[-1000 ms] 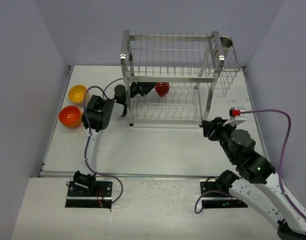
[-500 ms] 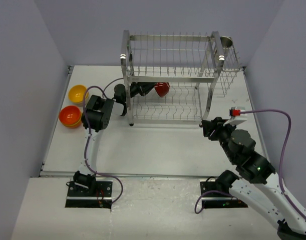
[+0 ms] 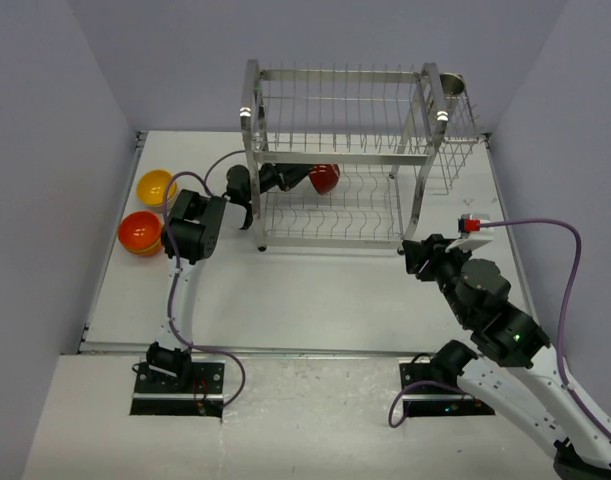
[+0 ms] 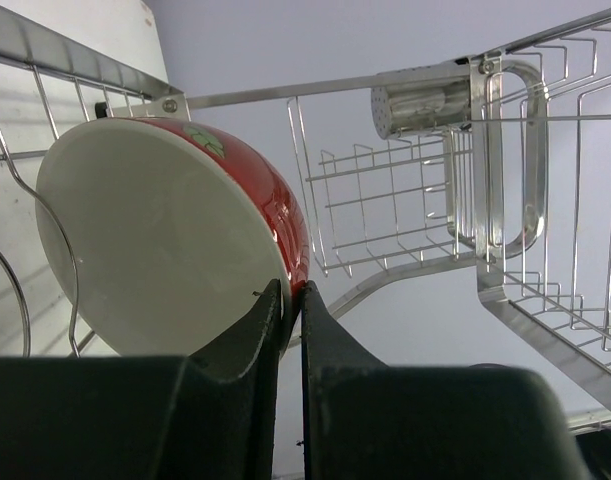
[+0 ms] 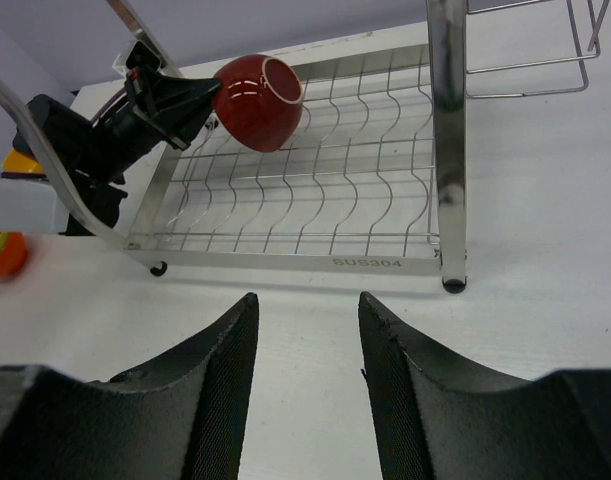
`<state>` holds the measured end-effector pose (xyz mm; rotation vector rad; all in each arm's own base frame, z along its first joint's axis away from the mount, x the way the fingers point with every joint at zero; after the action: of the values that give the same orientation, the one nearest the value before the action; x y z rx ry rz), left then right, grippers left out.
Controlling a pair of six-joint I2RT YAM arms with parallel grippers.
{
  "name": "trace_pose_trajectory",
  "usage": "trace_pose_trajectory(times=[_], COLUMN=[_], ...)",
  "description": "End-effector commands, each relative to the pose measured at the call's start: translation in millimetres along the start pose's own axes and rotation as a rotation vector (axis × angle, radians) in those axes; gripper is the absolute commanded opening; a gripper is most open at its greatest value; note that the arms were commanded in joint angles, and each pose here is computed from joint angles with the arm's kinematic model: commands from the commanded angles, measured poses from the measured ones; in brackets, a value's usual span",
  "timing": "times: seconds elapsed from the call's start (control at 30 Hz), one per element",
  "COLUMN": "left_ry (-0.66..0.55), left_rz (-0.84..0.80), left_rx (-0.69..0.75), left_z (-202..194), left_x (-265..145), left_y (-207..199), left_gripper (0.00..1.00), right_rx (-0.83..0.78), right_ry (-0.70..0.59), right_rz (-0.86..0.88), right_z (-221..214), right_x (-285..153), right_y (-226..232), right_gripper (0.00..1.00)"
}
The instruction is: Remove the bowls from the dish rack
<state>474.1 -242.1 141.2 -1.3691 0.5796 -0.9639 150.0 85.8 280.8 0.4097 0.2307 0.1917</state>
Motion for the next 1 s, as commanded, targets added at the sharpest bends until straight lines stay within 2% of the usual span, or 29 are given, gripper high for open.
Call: trace_pose_trajectory(times=[0.0,0.5,0.97], left_ry=[0.094,0.088,0.112], left_rz=[-0.486,-0.520,-0.442], left_rx=[0.457,0.517,0.638], left_z=[-22,-22,-23], left_x=[-18,-17,-16], left_y=[-102,-110,-116], left_gripper=[0.00,0.00,0.00], right_rx=[0.013,0.014,0.008], right_ry=[-0.005,-0.009,-0.008], right_rz=[0.029,0.033,0.029], right_z=[1,2,3], right_x=[2,2,2], right_y=[5,6,6], right_gripper=[0.46,0.46,0.46])
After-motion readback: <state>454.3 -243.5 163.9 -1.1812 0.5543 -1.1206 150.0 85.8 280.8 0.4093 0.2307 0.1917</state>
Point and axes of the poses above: each gripper's point midway between its finger pads, its own x axis out along the fingers, its own y axis along the line the jaws close on, z = x × y, the point moved 7 cm from there along -x, back along the fingers, and after that the axes turned 5 degrees about x, right-handed, at the moved point
